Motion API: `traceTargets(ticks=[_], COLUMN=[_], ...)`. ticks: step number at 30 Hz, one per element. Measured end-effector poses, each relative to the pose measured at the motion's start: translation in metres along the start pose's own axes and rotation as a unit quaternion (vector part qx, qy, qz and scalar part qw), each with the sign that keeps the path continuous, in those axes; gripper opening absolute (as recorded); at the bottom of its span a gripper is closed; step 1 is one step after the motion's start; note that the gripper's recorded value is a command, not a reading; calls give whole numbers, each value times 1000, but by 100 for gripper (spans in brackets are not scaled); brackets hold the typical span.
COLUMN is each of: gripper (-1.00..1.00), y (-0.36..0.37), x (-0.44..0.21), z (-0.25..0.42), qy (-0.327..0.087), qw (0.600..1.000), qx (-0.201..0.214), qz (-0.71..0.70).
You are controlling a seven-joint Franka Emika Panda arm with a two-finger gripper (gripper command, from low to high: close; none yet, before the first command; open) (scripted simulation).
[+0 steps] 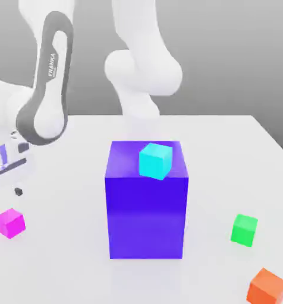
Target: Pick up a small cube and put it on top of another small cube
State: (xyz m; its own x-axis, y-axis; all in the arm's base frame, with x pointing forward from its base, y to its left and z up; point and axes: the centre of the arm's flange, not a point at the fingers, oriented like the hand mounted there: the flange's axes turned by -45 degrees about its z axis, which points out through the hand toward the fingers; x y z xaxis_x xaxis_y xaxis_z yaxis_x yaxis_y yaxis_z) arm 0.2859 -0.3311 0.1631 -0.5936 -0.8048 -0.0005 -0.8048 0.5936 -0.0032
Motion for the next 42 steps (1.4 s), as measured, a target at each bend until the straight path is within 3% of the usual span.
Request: traceTargets(ticks=[2, 3, 10, 16, 19, 23, 29, 35, 39, 42], gripper=[0, -100, -100, -100, -100, -100, -100, -100, -100, -100], y=[1, 2, 2, -2, -29, -40, 6, 106, 207, 267], x=[0, 0, 0, -3, -38, -139, -316, -451, -506, -509], z=[23, 32, 32, -27, -50, -72, -102, -129, -130, -115], qy=[0, 0, 0, 0, 2, -7, -24, -39, -41, -31], qw=[1000, 1000, 1000, 1000, 996, 969, 868, 712, 587, 523], qx=[-1, -1, 0, 3, 32, 53, 77, 95, 82, 54], qz=[2, 2, 2, -7, -83, -239, -491, -694, -804, -850])
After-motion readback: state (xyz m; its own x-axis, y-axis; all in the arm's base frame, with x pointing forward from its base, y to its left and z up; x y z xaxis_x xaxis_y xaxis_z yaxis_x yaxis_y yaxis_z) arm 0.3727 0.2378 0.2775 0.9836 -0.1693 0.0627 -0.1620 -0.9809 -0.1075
